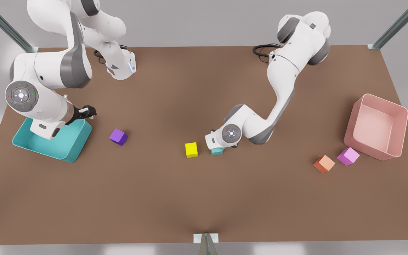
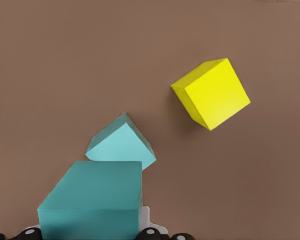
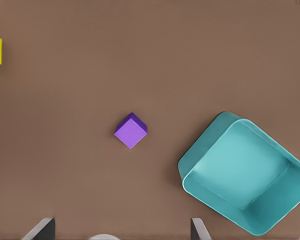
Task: Stack the two blue cubes on top of each other
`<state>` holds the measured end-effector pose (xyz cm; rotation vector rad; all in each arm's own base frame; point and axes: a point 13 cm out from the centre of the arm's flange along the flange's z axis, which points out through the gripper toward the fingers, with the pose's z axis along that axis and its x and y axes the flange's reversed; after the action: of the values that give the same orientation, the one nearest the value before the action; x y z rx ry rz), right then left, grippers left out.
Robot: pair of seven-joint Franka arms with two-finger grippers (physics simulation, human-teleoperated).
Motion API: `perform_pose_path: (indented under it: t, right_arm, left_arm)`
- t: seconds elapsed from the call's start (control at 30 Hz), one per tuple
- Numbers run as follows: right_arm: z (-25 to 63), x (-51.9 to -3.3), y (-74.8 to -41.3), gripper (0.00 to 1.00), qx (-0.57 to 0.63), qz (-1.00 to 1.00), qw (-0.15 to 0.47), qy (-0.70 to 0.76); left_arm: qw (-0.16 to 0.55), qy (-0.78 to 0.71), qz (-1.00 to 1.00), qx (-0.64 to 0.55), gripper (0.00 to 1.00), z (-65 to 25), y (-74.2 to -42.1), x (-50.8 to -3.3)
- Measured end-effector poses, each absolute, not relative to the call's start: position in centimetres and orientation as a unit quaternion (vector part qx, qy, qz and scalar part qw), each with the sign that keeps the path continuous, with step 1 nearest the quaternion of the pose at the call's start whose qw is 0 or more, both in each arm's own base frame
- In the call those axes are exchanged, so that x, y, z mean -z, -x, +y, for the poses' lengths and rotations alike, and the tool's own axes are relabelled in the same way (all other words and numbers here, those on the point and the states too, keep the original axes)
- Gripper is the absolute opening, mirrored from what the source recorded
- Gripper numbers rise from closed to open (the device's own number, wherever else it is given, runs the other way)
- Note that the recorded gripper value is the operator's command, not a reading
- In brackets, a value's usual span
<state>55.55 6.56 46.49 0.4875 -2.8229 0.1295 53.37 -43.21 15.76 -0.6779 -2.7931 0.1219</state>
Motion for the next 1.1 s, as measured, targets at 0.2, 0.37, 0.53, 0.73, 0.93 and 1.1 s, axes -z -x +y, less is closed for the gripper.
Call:
perform_pose_path:
  t: [0.2, 0.37, 0.53, 0.73, 0.93, 1.1]
  right_arm:
    - [6.7, -46.8, -55.5, 1.00, -0.042, -0.973, 0.137, -0.178]
    - [6.7, -46.8, -55.4, 1.00, -0.041, -0.972, 0.138, -0.185]
    - [6.6, -46.7, -55.4, 1.00, -0.041, -0.971, 0.139, -0.189]
    - [6.4, -46.6, -55.4, 1.00, -0.042, -0.970, 0.141, -0.192]
    - [6.5, -46.4, -55.3, 1.00, -0.041, -0.969, 0.144, -0.195]
    - [6.5, -46.4, -55.3, 1.00, -0.041, -0.969, 0.144, -0.197]
  left_arm:
    - [0.136, 0.173, -0.974, -0.044, 0.69, -45.1, -52.6, -13.1]
    - [0.120, 0.130, -0.983, -0.050, 0.69, -45.6, -53.6, -13.2]
    - [0.115, 0.097, -0.987, -0.048, 1.00, -45.4, -54.1, -12.9]
    - [0.109, 0.071, -0.990, -0.046, 1.00, -45.3, -54.6, -13.0]
    - [0.081, 0.047, -0.994, -0.055, 1.00, -45.4, -57.4, -20.3]
    - [0.059, -0.078, -0.994, -0.055, 1.00, -28.0, -66.6, -35.2]
